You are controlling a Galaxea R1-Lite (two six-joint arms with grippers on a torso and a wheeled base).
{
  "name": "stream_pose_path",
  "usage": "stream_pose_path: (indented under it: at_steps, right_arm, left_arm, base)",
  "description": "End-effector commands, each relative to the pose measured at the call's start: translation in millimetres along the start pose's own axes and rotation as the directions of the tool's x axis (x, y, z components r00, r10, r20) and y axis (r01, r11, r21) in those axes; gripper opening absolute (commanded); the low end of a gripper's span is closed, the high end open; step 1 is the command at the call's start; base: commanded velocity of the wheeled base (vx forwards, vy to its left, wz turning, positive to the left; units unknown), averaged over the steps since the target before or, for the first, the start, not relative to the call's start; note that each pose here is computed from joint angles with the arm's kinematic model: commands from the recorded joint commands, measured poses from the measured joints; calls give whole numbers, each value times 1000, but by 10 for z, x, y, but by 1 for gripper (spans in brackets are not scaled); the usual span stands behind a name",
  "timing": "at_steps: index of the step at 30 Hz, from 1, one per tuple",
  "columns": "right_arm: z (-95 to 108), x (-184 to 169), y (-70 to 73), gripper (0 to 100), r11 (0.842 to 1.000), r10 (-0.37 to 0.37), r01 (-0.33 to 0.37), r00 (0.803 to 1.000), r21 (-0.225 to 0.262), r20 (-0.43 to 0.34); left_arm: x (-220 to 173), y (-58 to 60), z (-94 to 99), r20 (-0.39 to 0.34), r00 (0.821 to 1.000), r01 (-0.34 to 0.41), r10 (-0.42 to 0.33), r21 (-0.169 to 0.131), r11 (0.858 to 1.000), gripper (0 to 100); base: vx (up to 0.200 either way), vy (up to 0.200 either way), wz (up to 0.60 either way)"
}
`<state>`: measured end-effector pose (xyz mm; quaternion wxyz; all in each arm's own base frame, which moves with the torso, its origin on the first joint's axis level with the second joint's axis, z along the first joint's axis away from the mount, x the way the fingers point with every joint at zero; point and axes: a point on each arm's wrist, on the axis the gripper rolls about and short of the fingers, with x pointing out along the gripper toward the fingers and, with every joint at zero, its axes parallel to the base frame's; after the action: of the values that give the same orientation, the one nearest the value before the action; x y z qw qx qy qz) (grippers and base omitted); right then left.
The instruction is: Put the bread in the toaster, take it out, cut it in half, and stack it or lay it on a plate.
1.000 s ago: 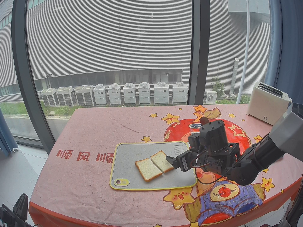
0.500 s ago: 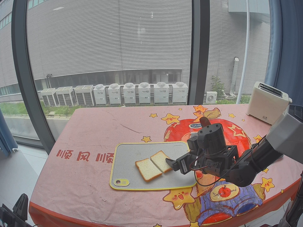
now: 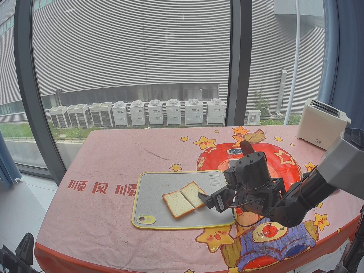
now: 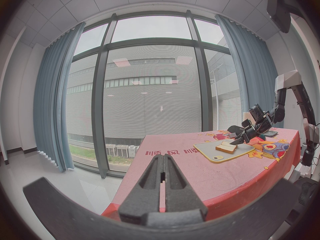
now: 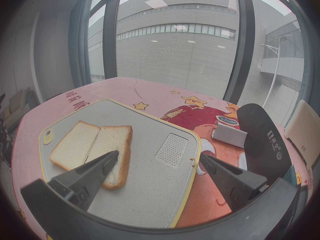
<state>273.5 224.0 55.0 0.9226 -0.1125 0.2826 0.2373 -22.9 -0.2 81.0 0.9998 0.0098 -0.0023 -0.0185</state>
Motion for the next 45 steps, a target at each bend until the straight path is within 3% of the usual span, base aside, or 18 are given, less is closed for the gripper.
stream_pose_path:
  at_steps: [1,7,8,32,45]
  right_arm:
    - [-31,5,6,100,1000,2,-2,1000,-5,-14]
    - [-35,4,5,100,1000,2,-2,1000,-5,-15]
    - [-35,4,5,0,1000,2,-2,1000,-5,-15]
    - [-98,39,40,0,1000,0,-1,999,-14,-32]
    - [140,-200,10,0,1000,4,-5,998,4,66]
  left_arm:
    - [1,-1,-52,-1,1000,0,0,0,1000,0]
    - [1,-1,-52,-1,1000,0,0,0,1000,0]
    - [1,-1,-52,-1,1000,0,0,0,1000,0]
    - [1,-1,-52,-1,1000,0,0,0,1000,0]
    - [1,-1,-52,-1,1000,-2,2,0,1000,0]
  base:
    - [0,0,0]
    - [0,0,0]
    - [0,0,0]
    - [0,0,0]
    - [0,0,0]
